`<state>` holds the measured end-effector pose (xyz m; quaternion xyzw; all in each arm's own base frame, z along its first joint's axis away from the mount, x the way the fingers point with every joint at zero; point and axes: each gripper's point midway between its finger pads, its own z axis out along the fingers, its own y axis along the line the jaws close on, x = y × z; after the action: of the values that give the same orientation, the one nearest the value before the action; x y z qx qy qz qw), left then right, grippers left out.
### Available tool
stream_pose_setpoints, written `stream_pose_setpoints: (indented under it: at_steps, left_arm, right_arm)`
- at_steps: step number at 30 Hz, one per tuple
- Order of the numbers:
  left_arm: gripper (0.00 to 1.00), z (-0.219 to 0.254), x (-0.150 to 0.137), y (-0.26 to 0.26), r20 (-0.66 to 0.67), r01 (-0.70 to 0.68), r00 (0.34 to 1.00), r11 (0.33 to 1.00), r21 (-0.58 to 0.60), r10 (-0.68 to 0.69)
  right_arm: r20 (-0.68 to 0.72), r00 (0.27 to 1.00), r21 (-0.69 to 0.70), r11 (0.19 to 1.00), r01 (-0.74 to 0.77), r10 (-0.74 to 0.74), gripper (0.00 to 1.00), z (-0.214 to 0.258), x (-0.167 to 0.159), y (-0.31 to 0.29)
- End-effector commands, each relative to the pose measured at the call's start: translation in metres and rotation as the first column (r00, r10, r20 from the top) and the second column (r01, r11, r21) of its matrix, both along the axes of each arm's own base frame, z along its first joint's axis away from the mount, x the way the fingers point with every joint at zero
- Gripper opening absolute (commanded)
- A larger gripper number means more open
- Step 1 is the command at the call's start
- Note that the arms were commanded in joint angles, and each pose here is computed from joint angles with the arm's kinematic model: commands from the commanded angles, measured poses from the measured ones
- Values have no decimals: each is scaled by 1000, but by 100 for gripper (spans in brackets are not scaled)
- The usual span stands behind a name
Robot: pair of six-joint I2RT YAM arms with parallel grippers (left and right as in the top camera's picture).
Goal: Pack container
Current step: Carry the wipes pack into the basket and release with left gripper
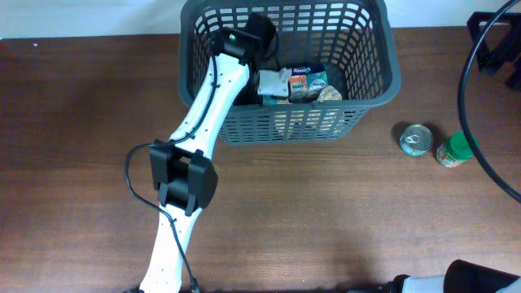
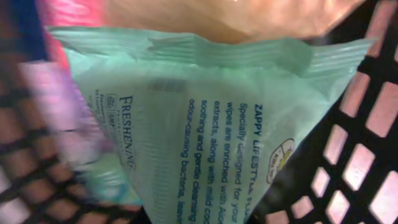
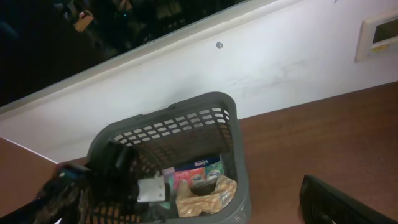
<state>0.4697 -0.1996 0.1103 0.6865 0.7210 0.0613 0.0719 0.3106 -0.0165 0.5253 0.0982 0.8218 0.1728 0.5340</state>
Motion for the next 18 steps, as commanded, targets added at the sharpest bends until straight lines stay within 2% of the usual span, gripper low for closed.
stream_pose_setpoints:
  at_steps: [1,2,3,5,6,10,14,18]
  left_arm:
    - [60,2,-4,4,-7,-93,996,996,-6,93]
    - [95,2,-3,3,-2,-151,989,988,-20,151]
    - [99,5,0,2,8,-206,979,978,-37,206]
    - [99,27,10,3,71,-327,940,941,-90,334]
    - [99,38,13,3,95,-340,932,934,-110,350]
    - [99,158,22,12,264,-390,828,847,-362,494]
    - [99,289,-8,41,360,-286,726,734,-616,586]
    - [99,365,-35,89,383,-245,595,614,-750,706]
  right_arm:
    - [0,1000,5,1000,-11,11,99,0,0,2]
    - [0,1000,5,1000,-11,11,99,0,0,2]
    - [0,1000,5,1000,-11,11,99,0,0,2]
    - [0,1000,5,1000,-10,10,99,0,0,2]
    - [0,1000,5,1000,-10,10,99,0,0,2]
    - [0,1000,5,1000,-10,10,99,0,0,2]
    - [0,1000,5,1000,-11,11,99,0,0,2]
    - [0,1000,5,1000,-11,11,99,0,0,2]
